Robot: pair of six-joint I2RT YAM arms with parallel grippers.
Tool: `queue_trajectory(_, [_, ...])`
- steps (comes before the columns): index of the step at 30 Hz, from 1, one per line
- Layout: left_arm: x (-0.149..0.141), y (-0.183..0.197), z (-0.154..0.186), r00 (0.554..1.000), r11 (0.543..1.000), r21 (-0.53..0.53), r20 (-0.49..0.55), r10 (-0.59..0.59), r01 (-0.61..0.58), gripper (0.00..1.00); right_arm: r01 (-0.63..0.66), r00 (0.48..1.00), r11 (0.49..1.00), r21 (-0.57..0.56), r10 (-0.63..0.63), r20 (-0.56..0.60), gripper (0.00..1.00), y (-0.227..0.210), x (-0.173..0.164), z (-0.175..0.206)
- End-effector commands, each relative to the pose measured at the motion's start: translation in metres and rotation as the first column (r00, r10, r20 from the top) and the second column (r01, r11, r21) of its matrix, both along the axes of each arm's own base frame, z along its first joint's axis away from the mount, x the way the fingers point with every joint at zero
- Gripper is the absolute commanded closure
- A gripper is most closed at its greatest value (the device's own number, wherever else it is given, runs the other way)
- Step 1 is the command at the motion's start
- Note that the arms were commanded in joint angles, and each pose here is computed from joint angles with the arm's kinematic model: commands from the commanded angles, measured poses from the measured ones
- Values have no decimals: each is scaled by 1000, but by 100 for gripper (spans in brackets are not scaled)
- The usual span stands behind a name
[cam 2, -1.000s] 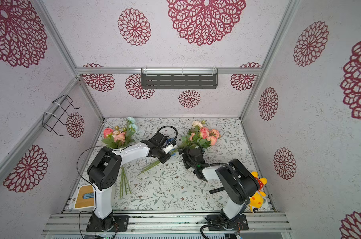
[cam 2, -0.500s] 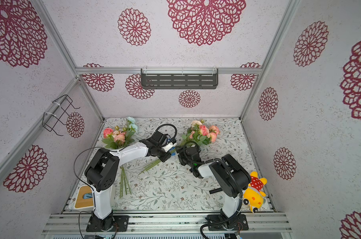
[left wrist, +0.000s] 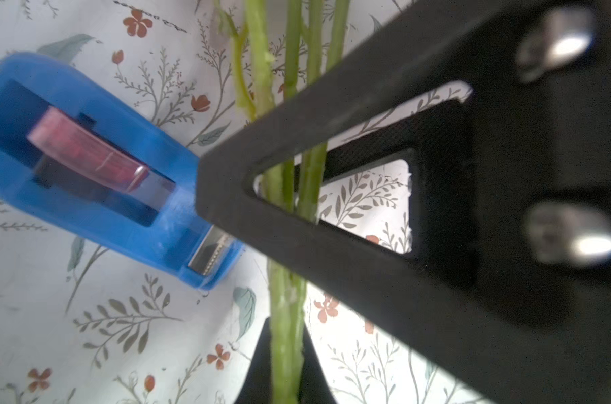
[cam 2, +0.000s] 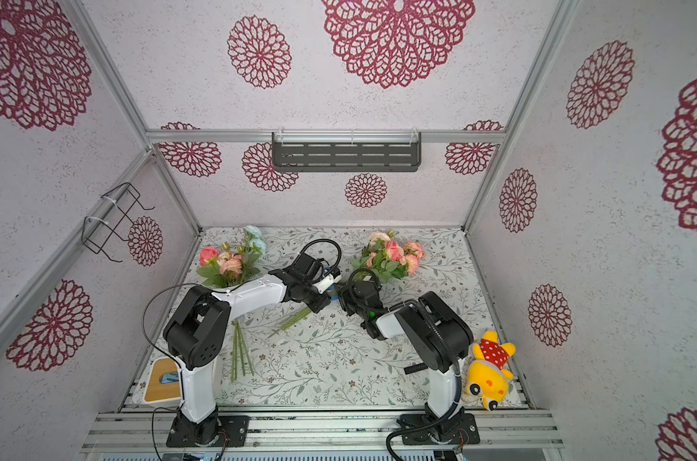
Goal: Wrap bouquets with tape
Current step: Wrap the tape around the bouquet.
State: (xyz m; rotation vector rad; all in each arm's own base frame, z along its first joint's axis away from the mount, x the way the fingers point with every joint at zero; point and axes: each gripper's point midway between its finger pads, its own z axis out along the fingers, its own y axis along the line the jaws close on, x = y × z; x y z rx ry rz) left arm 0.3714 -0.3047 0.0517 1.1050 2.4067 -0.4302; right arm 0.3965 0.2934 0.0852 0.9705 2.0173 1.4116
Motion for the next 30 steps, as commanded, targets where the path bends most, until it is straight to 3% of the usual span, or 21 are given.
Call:
queue_trajectory(1, [10, -14, 37, 996, 996, -91, 92, -7, 16, 100, -12, 999, 1000, 16, 11, 47, 69, 7, 5, 13])
queue_trajectory(4, [10, -15, 39, 996, 995, -94, 94, -7, 16, 100, -16, 999, 1000, 8, 15, 47, 79, 8, 6, 11])
queue_trajectory(6, [10, -16, 40, 996, 995, -100, 91, -8, 17, 100, -17, 999, 1000, 14, 17, 46, 81, 9, 6, 10])
queue_trajectory(16, [3, -25, 42, 998, 988, -151, 60, -32, 41, 100, -35, 999, 999, 18, 35, 38, 78, 14, 7, 2])
queue_trajectory(18, [3, -25, 42, 997, 988, -149, 62, -36, 45, 100, -38, 998, 999, 15, 37, 43, 84, 14, 8, 2])
queue_trajectory(20, [2, -24, 40, 998, 989, -142, 59, -37, 45, 100, -42, 998, 999, 4, 42, 44, 100, 13, 7, 2])
queue_trajectory(24, [3, -22, 37, 999, 991, -134, 50, -21, 28, 100, -50, 997, 998, -41, 52, 49, 100, 9, 4, 3])
queue_trajectory(27, [5, -24, 43, 1000, 985, -173, 19, 10, -6, 72, -48, 998, 998, -49, 50, 39, 100, 3, 2, -1])
queue_trajectory(30, [9, -25, 59, 999, 972, -232, 27, 35, -28, 56, -40, 999, 997, -67, 42, 35, 100, -5, 0, -4])
